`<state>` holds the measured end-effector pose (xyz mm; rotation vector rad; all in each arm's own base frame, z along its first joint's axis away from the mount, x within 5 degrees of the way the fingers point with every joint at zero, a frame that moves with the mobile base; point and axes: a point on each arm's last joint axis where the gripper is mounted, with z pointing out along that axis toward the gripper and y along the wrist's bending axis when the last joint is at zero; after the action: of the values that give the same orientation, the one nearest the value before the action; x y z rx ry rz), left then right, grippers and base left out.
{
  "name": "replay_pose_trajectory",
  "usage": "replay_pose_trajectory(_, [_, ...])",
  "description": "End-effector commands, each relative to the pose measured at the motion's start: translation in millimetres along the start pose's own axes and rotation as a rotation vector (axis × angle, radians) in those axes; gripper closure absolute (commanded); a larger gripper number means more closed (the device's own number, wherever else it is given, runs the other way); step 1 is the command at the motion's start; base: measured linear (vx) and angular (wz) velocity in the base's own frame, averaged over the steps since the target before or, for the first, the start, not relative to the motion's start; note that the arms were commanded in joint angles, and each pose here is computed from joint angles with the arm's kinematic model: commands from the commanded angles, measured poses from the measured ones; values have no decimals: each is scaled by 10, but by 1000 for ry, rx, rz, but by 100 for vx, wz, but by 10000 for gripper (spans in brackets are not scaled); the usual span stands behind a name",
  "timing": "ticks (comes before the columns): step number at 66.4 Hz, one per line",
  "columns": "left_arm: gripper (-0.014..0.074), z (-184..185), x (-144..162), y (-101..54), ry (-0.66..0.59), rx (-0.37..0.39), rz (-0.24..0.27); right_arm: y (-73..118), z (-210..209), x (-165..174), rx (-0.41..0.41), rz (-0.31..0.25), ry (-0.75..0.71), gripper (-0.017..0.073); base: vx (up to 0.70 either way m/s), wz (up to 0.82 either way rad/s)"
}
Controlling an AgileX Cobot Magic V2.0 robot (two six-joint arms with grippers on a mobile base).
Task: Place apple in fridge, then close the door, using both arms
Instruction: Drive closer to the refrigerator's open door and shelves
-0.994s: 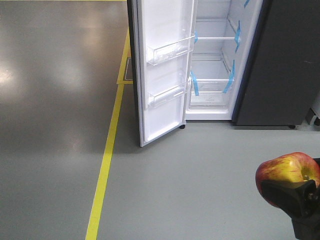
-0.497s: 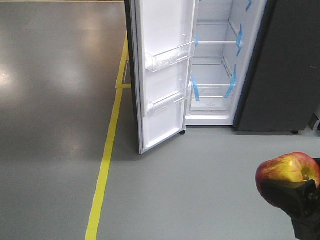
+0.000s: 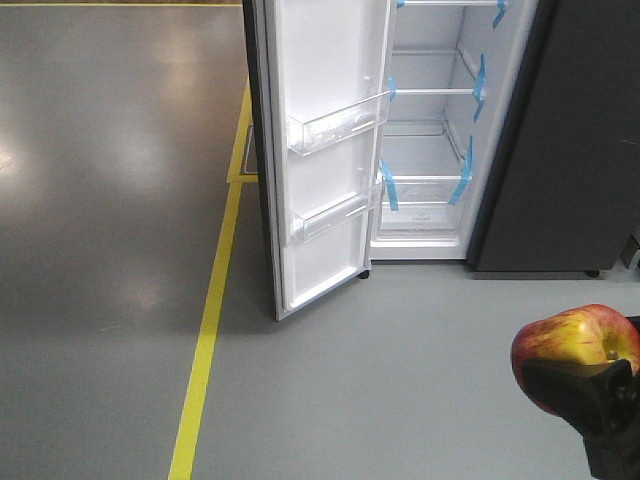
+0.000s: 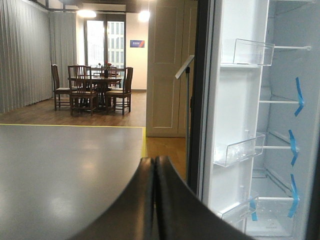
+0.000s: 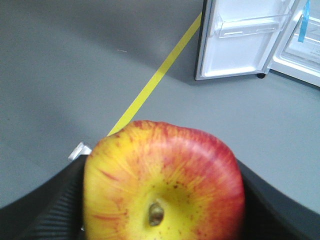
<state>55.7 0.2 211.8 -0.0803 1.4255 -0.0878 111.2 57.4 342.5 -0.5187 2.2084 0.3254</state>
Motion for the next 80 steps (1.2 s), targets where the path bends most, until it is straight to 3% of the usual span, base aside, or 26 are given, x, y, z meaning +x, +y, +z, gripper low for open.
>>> replay_pose_trajectory(1, [599,-13,21,1,-59,9,-8,5,-77,-130,2,2,-103,365,9,0])
replay_pose_trajectory(80, [599,-13,21,1,-59,9,-8,5,-77,-130,2,2,-103,365,9,0])
